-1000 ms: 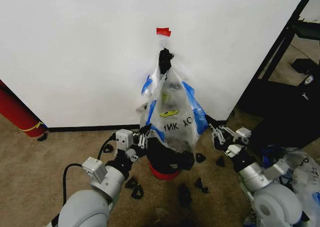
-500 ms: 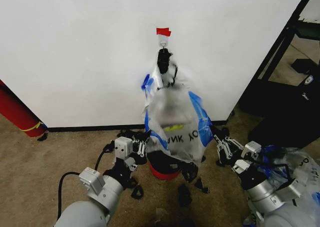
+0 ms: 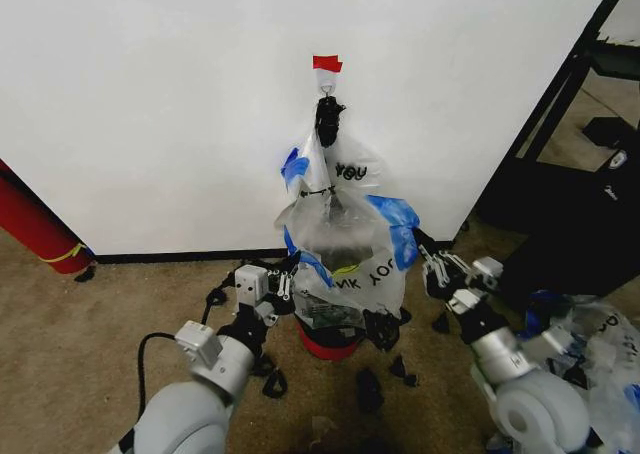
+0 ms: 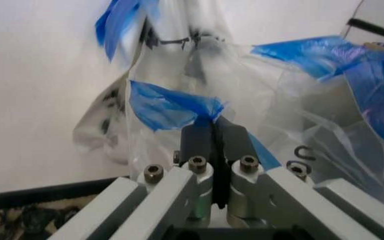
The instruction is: Pick up the garbage bag from the wall and place it over the trash bin.
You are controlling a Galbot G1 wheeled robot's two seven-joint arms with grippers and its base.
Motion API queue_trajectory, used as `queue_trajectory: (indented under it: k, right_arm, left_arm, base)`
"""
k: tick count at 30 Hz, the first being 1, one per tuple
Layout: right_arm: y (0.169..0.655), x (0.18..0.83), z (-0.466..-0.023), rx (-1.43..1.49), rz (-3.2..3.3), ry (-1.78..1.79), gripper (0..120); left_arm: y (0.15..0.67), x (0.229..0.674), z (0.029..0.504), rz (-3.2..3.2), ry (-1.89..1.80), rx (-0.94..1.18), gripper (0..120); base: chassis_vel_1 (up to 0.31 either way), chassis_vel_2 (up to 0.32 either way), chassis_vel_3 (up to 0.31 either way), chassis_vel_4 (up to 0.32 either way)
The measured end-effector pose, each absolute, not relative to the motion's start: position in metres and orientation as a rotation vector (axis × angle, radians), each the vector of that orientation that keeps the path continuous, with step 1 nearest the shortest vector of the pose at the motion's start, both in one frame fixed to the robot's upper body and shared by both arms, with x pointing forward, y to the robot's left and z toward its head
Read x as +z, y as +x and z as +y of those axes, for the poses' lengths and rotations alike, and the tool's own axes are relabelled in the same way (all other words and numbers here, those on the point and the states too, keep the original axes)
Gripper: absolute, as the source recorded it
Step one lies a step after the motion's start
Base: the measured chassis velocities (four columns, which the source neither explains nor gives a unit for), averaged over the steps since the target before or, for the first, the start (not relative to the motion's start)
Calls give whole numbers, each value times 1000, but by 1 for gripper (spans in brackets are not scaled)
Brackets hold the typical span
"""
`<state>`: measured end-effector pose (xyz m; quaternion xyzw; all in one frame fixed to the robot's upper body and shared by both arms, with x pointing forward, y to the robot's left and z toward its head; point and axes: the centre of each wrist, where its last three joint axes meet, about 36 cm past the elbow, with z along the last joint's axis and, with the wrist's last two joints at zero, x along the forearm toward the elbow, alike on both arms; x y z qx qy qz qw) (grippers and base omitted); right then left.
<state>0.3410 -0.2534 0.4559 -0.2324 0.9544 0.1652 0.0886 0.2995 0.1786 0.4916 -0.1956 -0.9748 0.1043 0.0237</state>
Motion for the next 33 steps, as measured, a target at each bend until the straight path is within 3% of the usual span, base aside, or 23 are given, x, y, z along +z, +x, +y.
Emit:
queue_trajectory:
  k: [7,16,33]
  right_arm:
    - [353,438,-231,564,2853,-722,0]
    - [325,423,-185,743,2890,-737,0]
    - [305,378,-198,679,3035,-453,0]
  left_arm:
    - [312,478,182,-3017,-556,308,0]
    - [301,484,191,-3001,-564,286,0]
    - [290,455,182,-2922,-474,297,0]
  base:
    - [0,0,0,0]
    - [0,0,0,0]
    - [0,0,0,0]
